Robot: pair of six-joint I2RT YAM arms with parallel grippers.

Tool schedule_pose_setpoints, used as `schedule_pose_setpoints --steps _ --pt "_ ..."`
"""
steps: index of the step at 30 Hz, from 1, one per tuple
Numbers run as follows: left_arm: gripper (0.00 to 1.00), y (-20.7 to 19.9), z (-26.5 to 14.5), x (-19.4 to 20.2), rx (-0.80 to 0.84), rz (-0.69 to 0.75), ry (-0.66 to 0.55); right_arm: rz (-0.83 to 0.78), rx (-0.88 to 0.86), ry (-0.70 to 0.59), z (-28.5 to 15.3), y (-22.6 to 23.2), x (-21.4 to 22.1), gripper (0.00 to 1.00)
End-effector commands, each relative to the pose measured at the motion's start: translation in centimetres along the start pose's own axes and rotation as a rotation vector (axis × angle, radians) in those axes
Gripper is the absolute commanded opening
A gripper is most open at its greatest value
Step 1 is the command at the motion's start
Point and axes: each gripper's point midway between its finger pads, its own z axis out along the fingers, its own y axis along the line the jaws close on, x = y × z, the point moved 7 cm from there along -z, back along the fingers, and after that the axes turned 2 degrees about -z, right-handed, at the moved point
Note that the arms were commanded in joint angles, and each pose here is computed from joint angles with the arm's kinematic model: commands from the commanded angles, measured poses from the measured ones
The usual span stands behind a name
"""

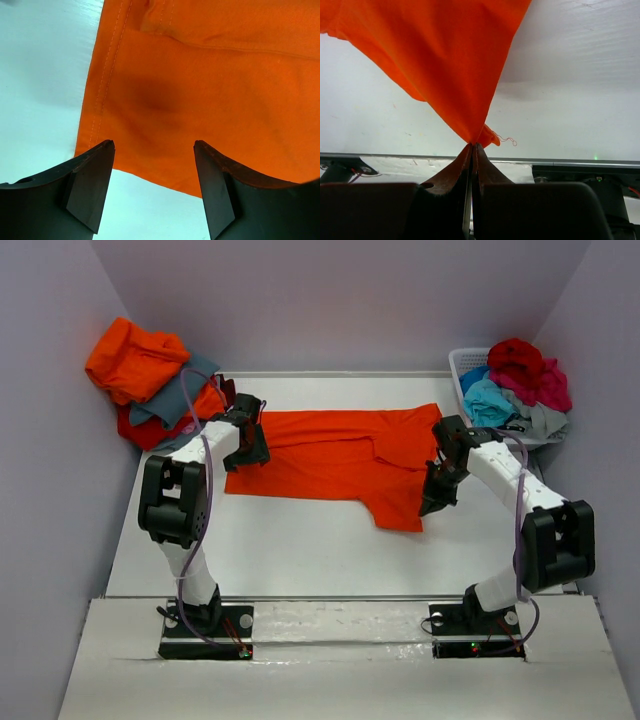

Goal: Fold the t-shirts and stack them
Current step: Fold the tshirt

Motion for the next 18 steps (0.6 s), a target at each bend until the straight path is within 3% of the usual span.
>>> schedule_pose_setpoints --steps 1,13,18 --pt "0.76 -0.6 -0.8 -1.1 0.014 0.013 -0.031 -0.024 -0.023 -0.016 -2.8 0.3 1.0 0.07" --pt "0.76 -0.6 -0.8 -0.9 0.014 0.022 -0.013 -0.040 -0.023 0.060 0.5 0.3 1.3 0.07" --pt "0.77 0.3 -0.9 0.2 -0.016 0.020 0.003 -0.058 -0.013 0.101 2.1 0.4 1.0 0.26"
